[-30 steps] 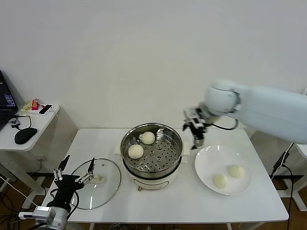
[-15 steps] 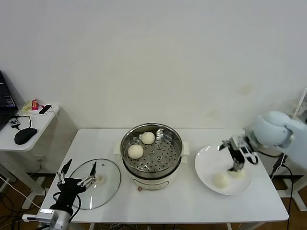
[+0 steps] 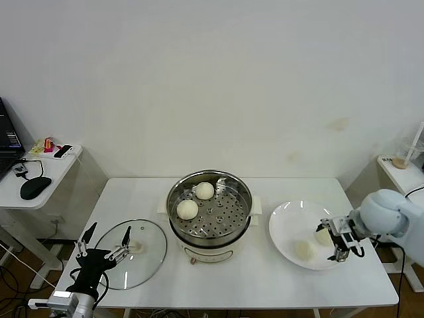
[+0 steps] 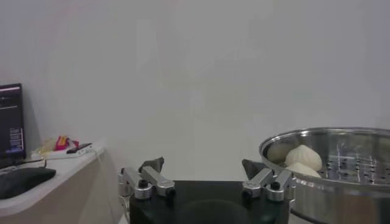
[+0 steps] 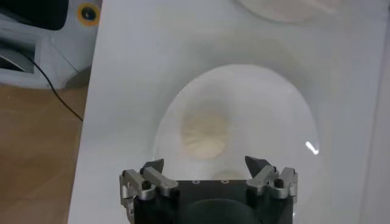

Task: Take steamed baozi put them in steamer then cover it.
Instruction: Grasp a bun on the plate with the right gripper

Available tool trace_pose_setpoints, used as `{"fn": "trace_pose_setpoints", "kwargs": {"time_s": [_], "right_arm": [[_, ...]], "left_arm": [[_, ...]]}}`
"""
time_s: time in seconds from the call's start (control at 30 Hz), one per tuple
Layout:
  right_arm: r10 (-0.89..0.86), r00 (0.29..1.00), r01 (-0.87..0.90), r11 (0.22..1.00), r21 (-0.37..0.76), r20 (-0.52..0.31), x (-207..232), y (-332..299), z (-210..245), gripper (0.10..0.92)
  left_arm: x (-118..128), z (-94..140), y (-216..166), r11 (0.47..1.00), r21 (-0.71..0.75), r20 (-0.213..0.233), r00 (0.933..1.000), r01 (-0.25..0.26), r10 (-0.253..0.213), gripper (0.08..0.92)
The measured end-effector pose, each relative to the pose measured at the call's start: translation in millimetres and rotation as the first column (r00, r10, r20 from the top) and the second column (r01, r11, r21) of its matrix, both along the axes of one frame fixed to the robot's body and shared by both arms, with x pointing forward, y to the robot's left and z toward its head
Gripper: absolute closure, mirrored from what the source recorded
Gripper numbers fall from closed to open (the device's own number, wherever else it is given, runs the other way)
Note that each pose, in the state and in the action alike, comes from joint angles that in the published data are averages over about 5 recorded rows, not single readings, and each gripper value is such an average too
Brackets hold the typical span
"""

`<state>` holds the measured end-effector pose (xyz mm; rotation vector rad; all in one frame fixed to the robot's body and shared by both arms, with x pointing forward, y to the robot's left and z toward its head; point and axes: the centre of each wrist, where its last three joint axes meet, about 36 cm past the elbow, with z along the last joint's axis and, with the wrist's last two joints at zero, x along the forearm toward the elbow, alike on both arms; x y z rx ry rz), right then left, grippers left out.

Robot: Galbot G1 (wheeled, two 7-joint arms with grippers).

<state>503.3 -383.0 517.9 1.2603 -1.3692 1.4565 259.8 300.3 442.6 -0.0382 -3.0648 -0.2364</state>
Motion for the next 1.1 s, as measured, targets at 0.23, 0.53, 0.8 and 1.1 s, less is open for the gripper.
{"fn": "trace_pose_setpoints", "kwargs": {"time_s": [0.23,0.53,0.8,1.1], "right_arm": [[-0.015,1.000,0.015,1.000,0.005,-0.006,7.0,2.4,-25.7,0.200],[-0.037,0.999,0.037,0.999,0.014,-0.011,19.5,7.4,-51.5,0.200],[-0.050,0.999,0.051,0.998,0.025,-0.013,27.0,13.7,-65.0,0.205],[-0.066,0.998,0.066,0.997,0.036,-0.020,33.8,20.0,-69.6,0.326]], "left_arm": [[-0.9,0.0,2.6,1.000,0.006,-0.001,1.0000,-0.010,0.010,0.177],[-0.3,0.2,5.8,1.000,0.014,0.000,0.9998,-0.017,0.017,0.177],[0.9,-0.2,6.4,1.000,0.017,0.001,0.9998,-0.018,0.018,0.177],[1.0,-0.4,6.4,1.000,0.016,0.002,0.9998,-0.020,0.020,0.177]]}}
